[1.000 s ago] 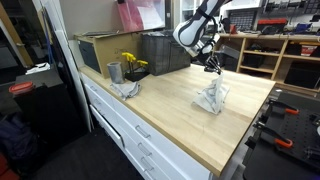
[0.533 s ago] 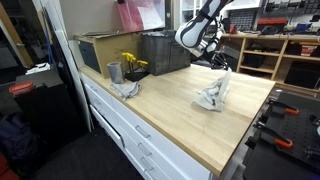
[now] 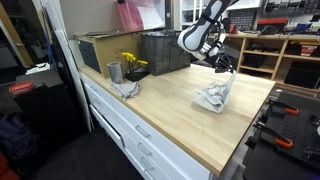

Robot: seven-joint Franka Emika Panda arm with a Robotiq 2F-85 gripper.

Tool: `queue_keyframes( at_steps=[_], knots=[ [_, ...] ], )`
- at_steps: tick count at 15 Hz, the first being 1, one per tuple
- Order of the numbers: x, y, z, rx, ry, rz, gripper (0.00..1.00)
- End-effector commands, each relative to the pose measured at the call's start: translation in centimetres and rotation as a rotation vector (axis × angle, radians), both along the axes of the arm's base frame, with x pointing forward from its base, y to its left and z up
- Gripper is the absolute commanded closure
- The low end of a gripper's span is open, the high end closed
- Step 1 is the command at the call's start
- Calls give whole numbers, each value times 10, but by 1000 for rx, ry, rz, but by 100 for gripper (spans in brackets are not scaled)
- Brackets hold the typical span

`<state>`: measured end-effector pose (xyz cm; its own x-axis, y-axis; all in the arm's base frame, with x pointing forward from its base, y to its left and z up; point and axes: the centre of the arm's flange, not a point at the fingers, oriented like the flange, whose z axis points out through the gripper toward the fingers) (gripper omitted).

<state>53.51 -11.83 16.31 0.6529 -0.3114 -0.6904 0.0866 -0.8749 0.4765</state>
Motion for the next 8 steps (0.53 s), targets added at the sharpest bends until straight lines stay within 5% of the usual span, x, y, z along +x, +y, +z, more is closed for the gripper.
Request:
queue_keyframes(
  at_steps=[1, 5, 8],
  knots=[
    [-16, 2, 11, -42, -2, -76, 64],
    [4, 16, 21, -69, -36, -57, 35],
    [39, 39, 24, 20, -137, -7, 11]
  ],
)
